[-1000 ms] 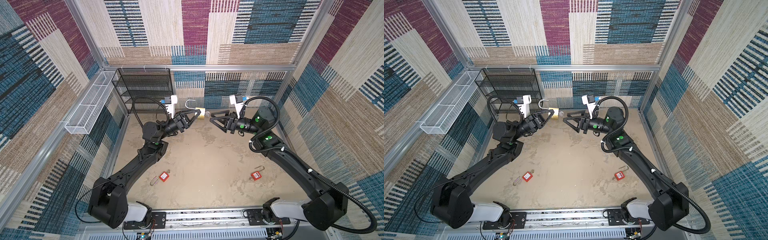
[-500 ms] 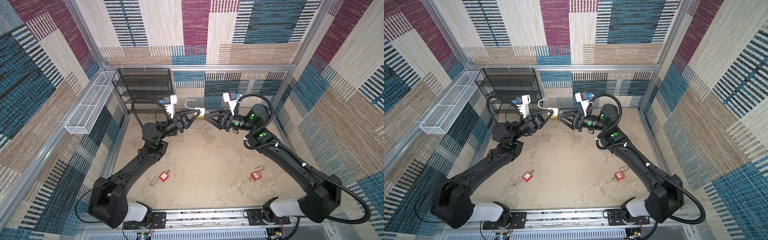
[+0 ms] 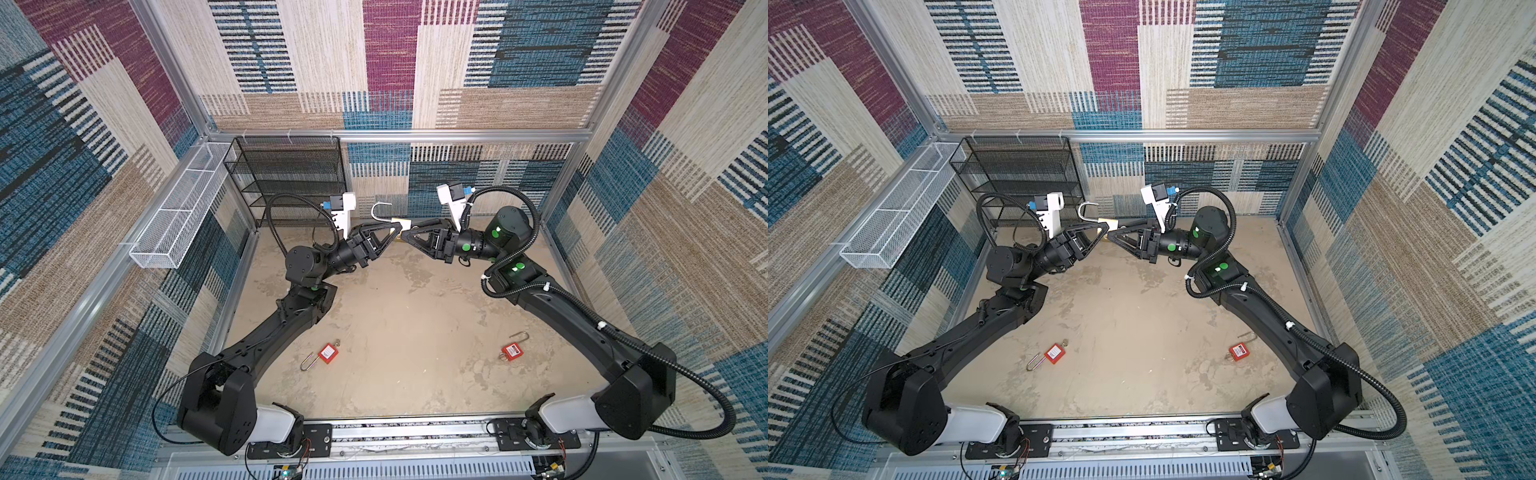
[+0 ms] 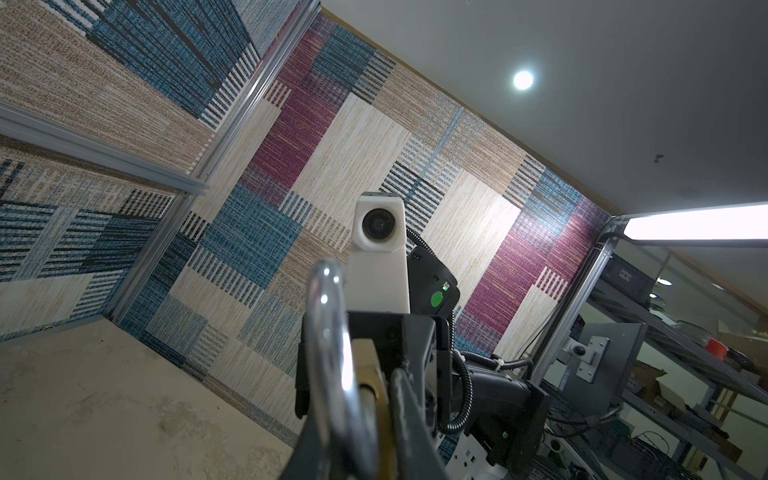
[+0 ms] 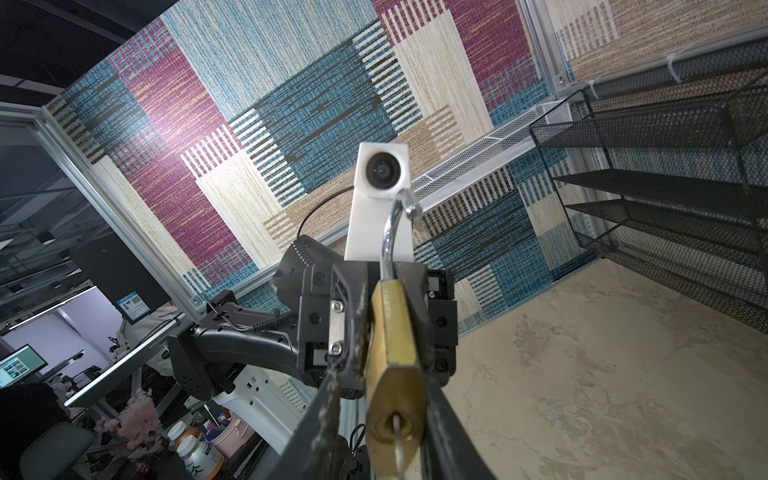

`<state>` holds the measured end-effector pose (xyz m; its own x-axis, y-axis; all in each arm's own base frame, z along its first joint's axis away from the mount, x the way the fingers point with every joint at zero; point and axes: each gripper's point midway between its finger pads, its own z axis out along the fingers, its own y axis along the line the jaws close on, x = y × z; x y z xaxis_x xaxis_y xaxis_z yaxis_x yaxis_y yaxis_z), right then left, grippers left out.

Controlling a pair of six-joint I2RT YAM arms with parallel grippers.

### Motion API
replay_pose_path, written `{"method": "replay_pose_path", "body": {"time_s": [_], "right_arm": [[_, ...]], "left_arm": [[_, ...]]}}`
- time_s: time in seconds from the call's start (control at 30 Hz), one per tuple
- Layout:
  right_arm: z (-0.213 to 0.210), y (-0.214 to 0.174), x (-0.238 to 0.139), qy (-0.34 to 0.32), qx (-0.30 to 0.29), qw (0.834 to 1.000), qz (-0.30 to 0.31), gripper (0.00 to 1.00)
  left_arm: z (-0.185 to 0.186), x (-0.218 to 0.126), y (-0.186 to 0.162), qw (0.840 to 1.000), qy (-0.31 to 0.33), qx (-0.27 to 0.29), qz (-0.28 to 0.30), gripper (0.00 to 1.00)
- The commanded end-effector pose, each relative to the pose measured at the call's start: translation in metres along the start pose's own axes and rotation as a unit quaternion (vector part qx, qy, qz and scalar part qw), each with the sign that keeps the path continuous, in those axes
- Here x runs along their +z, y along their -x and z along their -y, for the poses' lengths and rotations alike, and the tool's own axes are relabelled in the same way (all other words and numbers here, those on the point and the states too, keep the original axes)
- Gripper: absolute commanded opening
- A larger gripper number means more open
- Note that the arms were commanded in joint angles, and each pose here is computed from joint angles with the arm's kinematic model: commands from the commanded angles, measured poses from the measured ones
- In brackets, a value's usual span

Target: Lock with the key

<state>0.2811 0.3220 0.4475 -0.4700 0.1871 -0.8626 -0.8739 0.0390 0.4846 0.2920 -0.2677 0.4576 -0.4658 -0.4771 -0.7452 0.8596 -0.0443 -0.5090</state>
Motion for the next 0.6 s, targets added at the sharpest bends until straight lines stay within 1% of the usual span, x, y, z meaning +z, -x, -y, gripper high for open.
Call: {"method": "replay_pose_path", "body": {"time_s": [0.0,0.17,0.33,0.37,0.43,0.47,0.53,0.57], "right_arm": [[-0.0084,0.0065,0.0022,0.017,-0.011,1.000,0.007,0.30],[-0.0082,0.0055,0.0042,0.023,-0.009,1.000,0.002,0.21],[-0.0089,0.0047,0.0055,0.028,-0.005,1.000,0.003,0.16],[-0.0086,0.0051,0.0055,0.028,-0.005,1.000,0.003,0.14],[-0.0084,0.0043,0.0059,0.029,-0.003,1.000,0.002,0.05],[-0.0082,0.0039,0.0058,0.029,-0.003,1.000,0.002,0.01],[-0.0073,0.0029,0.0042,0.024,-0.004,1.000,0.005,0.00],[-0.0067,0.0022,0.0035,0.022,-0.004,1.000,0.007,0.00]], "left_arm": [[0.0149,-0.0017,0.0028,0.999,-0.024,0.025,0.004,0.00],[0.0139,-0.0023,-0.0006,0.999,-0.023,0.023,-0.002,0.00],[0.0136,-0.0030,-0.0032,0.999,-0.020,0.025,-0.008,0.00],[0.0122,-0.0034,-0.0042,1.000,-0.018,0.024,-0.008,0.00],[0.0101,-0.0042,-0.0052,1.000,-0.013,0.022,-0.008,0.00],[0.0097,-0.0043,-0.0051,1.000,-0.010,0.022,-0.009,0.01],[0.0094,-0.0041,-0.0058,1.000,-0.008,0.022,-0.013,0.17],[0.0093,-0.0040,-0.0058,1.000,-0.006,0.023,-0.013,0.20]]}}
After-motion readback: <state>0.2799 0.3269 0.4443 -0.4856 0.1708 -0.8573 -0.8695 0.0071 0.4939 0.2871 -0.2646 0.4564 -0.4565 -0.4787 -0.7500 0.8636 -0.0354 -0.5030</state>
